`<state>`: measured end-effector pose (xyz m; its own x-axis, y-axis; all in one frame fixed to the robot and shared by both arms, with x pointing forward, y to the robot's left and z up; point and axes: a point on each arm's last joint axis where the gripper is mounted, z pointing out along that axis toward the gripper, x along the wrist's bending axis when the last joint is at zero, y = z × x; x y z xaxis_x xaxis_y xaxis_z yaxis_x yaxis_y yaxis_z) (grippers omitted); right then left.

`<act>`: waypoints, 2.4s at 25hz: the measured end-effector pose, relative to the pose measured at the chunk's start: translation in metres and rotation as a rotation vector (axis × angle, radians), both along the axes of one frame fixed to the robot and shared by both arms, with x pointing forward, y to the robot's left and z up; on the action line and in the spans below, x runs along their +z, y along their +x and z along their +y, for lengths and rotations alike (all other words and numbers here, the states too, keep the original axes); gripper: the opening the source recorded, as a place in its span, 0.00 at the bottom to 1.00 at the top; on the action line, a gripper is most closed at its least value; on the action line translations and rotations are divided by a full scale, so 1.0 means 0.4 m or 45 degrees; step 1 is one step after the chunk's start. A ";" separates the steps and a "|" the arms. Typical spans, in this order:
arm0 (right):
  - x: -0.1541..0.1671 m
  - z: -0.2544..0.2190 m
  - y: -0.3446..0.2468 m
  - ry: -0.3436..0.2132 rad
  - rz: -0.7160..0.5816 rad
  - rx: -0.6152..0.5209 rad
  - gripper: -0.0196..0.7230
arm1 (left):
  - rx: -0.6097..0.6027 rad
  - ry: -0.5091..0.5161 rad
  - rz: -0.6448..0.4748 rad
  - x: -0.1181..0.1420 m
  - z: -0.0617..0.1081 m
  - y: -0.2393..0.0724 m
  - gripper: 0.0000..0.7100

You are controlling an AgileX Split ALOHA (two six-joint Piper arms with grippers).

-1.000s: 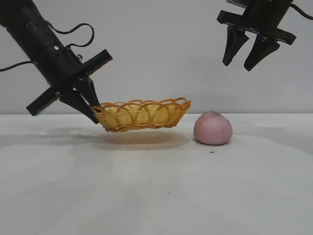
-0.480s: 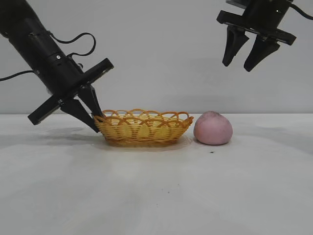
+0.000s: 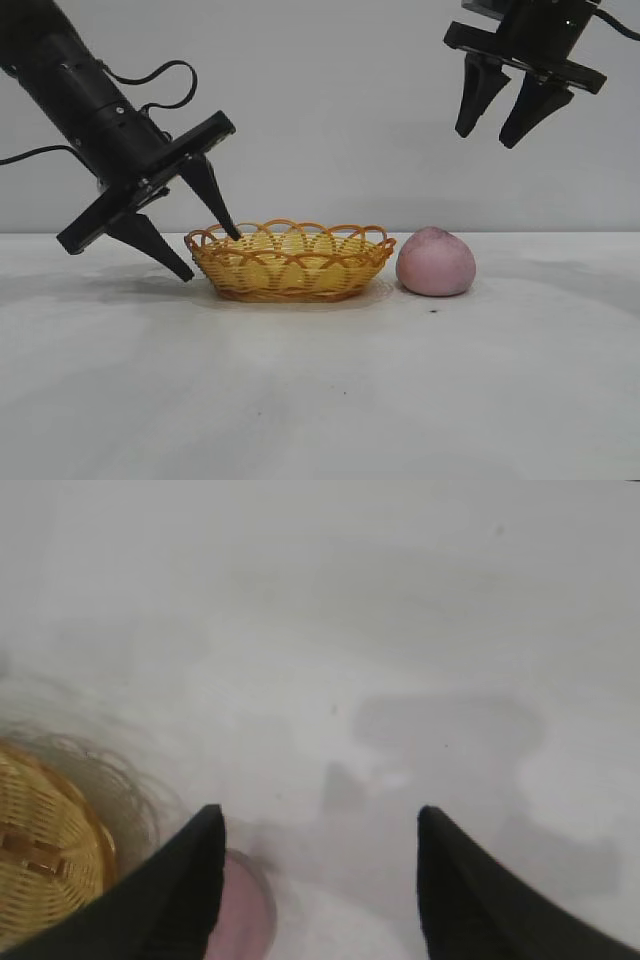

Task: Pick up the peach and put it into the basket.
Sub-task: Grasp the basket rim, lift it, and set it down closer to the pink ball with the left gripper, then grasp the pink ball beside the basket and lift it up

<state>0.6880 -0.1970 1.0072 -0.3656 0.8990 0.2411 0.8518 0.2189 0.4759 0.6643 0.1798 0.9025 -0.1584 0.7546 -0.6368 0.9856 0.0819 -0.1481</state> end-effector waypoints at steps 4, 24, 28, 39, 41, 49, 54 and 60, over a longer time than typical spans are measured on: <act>-0.003 0.001 -0.008 -0.002 0.044 0.019 0.52 | -0.076 0.184 -0.061 0.075 0.050 -0.011 0.49; -0.004 0.002 -0.012 0.002 0.068 0.028 0.52 | -0.044 0.976 -0.376 0.362 0.396 -0.059 0.49; -0.004 0.002 -0.012 0.002 0.068 0.028 0.52 | -0.090 0.965 -0.289 0.345 0.392 -0.152 0.49; -0.004 0.002 -0.012 0.002 0.066 0.027 0.52 | -0.041 0.940 -0.367 0.380 0.353 -0.527 0.49; -0.004 0.002 -0.012 0.002 0.064 0.026 0.52 | -0.004 0.930 -0.443 0.385 0.343 -0.598 0.49; -0.002 0.001 -0.007 0.003 0.040 0.016 0.52 | 0.185 0.954 -0.940 0.423 0.318 -0.854 0.49; -0.002 0.001 -0.007 0.003 0.040 0.016 0.52 | 0.275 0.950 -1.177 0.392 0.304 -0.978 0.49; -0.002 0.001 -0.007 0.003 0.040 0.016 0.52 | 0.335 0.953 -1.348 0.361 0.297 -1.060 0.49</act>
